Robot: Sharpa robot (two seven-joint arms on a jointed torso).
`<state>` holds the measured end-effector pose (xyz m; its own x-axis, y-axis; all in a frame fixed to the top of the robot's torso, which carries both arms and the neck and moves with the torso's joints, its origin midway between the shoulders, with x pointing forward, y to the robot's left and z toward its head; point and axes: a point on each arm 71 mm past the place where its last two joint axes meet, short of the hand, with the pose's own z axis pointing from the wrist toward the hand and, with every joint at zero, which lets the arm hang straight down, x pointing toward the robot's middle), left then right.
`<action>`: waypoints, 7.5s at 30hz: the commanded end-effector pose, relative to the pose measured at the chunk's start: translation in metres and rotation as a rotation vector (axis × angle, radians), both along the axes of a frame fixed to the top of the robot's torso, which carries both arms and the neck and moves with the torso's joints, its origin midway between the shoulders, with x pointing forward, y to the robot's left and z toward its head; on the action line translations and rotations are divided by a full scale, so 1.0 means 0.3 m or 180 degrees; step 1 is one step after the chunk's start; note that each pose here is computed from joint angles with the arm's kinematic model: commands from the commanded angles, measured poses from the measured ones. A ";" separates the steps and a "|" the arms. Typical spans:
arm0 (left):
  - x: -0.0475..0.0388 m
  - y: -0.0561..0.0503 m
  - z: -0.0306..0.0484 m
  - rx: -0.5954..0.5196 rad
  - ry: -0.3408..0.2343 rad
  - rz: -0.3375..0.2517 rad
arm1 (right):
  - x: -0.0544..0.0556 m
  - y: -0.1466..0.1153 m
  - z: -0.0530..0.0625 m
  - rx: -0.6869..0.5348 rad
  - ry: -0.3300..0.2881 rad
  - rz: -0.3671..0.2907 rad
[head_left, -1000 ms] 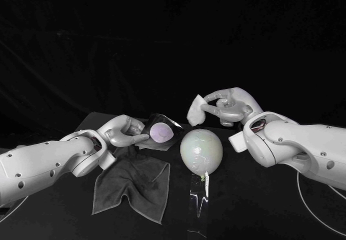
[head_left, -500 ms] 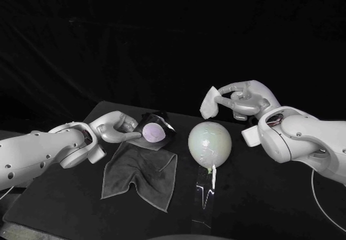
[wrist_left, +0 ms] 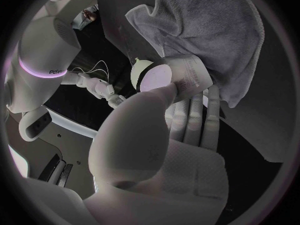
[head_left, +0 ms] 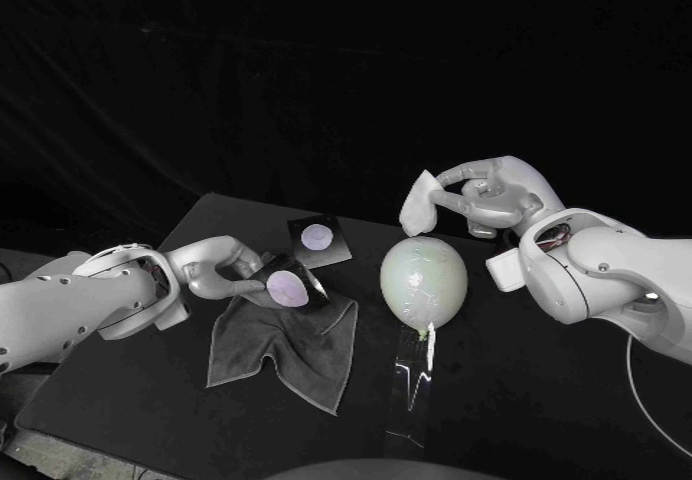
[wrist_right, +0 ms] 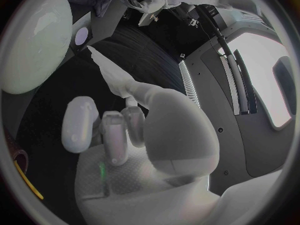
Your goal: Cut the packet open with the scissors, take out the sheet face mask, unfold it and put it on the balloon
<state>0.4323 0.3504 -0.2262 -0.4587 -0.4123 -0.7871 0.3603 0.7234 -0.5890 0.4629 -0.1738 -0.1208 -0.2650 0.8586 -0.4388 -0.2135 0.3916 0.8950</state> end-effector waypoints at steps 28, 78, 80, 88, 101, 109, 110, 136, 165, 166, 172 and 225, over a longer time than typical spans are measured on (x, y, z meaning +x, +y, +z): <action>-0.103 -0.067 -0.034 0.0228 -0.0104 -0.0239 | -0.001 0.010 -0.012 -0.0079 0.0025 0.0098; -0.025 0.071 0.065 0.0428 0.1180 0.0301 | -0.003 0.010 -0.044 -0.0165 0.0149 0.0148; -0.019 0.071 0.073 0.0396 0.1181 0.0302 | -0.004 0.012 -0.045 -0.0180 0.0160 0.0166; 0.030 0.017 0.118 -0.0297 0.0935 0.0326 | -0.009 0.033 -0.055 -0.0336 0.0233 0.0365; 0.130 -0.195 0.182 -0.1847 0.0481 0.0416 | -0.004 0.055 -0.054 -0.0587 0.0296 0.0581; 0.168 -0.310 0.196 -0.2331 0.0486 0.0382 | 0.001 0.074 -0.041 -0.0733 0.0295 0.0717; 0.173 -0.324 0.196 -0.2378 0.0498 0.0376 | 0.002 0.077 -0.038 -0.0750 0.0291 0.0734; 0.227 -0.575 0.173 -0.2759 0.1071 -0.0043 | 0.042 0.135 0.036 -0.0957 0.0051 0.0833; 0.234 -0.630 0.136 -0.2660 0.1259 -0.0063 | 0.053 0.139 0.077 -0.0937 -0.0185 0.0659; 0.235 -0.630 0.136 -0.2661 0.1257 -0.0063 | 0.054 0.139 0.077 -0.0942 -0.0185 0.0661; 0.233 -0.638 0.139 -0.2688 0.1232 -0.0091 | 0.059 0.146 0.073 -0.0985 -0.0157 0.0699; 0.239 -0.627 0.144 -0.3013 0.1303 0.0136 | 0.100 -0.057 -0.005 -0.0094 0.0350 0.0057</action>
